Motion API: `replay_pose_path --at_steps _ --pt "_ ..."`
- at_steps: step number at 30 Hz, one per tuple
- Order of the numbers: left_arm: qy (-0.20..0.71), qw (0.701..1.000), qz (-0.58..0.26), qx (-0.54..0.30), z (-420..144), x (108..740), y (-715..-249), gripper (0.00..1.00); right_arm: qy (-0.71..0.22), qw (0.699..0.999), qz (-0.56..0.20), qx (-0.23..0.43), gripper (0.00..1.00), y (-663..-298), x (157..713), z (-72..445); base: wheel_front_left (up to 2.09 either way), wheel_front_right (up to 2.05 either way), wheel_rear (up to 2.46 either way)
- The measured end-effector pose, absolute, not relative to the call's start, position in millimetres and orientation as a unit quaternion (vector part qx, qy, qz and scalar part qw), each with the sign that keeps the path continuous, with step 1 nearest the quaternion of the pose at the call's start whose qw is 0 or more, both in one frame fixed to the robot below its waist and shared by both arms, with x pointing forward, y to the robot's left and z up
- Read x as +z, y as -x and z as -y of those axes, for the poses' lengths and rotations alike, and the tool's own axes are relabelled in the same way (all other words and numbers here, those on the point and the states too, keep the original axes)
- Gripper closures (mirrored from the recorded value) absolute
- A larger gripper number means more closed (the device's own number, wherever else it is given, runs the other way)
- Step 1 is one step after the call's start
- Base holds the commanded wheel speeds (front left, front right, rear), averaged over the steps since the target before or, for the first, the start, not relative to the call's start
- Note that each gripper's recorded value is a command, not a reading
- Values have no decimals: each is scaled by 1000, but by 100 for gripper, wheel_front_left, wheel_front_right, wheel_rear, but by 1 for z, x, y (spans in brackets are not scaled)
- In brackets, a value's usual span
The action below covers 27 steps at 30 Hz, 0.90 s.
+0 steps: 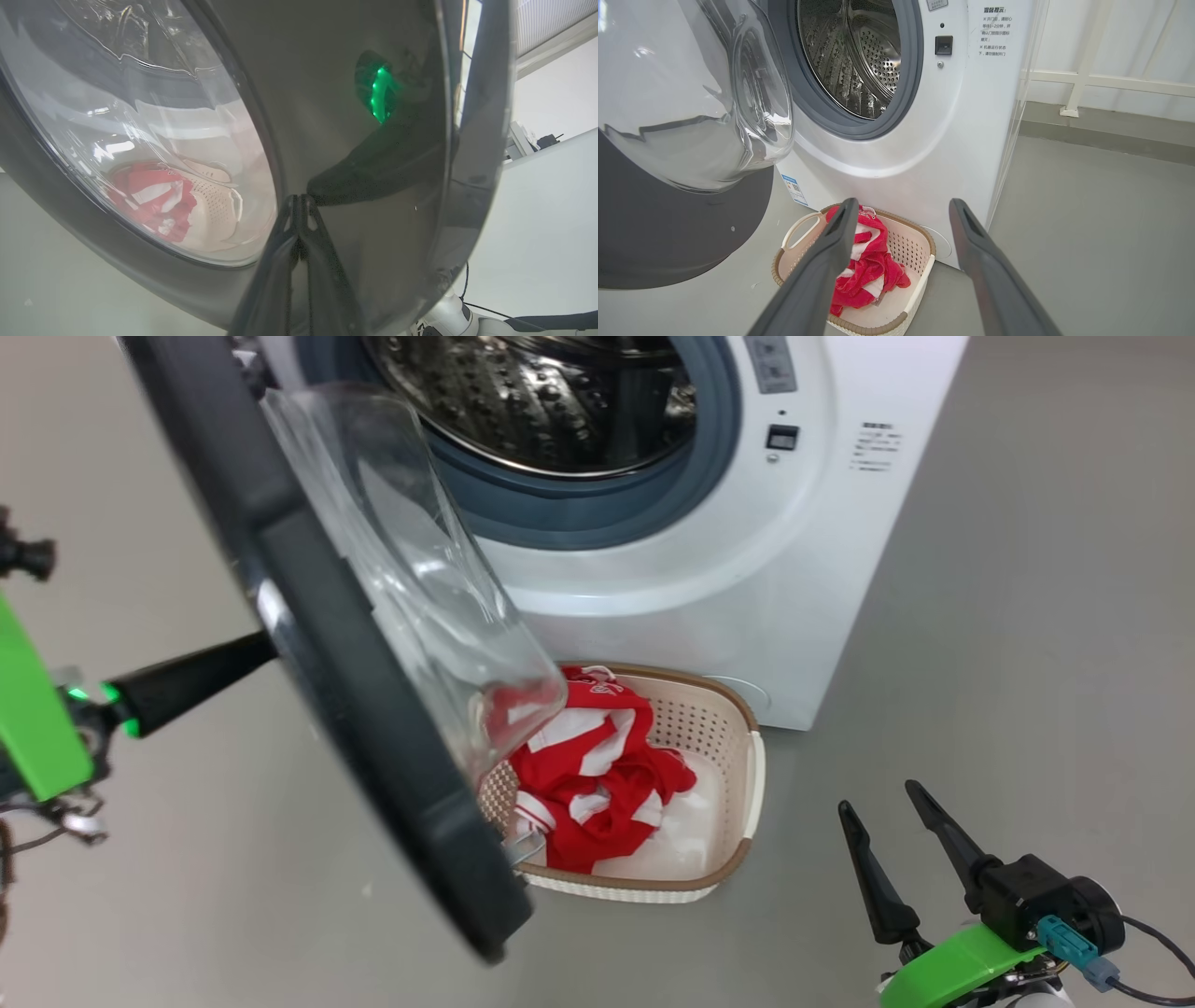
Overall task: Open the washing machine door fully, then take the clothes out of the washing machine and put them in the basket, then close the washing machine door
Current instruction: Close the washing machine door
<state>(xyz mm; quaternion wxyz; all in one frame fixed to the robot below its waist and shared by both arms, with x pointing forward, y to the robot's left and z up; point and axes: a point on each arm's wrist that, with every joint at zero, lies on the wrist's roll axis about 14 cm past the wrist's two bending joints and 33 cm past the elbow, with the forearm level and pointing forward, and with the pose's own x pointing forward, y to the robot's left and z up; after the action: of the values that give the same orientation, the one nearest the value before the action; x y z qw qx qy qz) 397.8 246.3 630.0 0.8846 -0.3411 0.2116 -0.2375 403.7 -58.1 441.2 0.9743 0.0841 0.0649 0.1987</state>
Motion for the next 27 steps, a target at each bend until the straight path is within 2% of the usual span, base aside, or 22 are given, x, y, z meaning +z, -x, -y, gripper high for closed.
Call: replay_pose_path --at_steps 7,27 --pt "330 878 -204 -281 -206 633 -423 100 -86 979 -65 170 0 -403 440 76 0 0 0" --pt "335 882 -129 -304 -156 649 -492 100 -91 989 -57 106 0 -405 441 119 0 0 0"
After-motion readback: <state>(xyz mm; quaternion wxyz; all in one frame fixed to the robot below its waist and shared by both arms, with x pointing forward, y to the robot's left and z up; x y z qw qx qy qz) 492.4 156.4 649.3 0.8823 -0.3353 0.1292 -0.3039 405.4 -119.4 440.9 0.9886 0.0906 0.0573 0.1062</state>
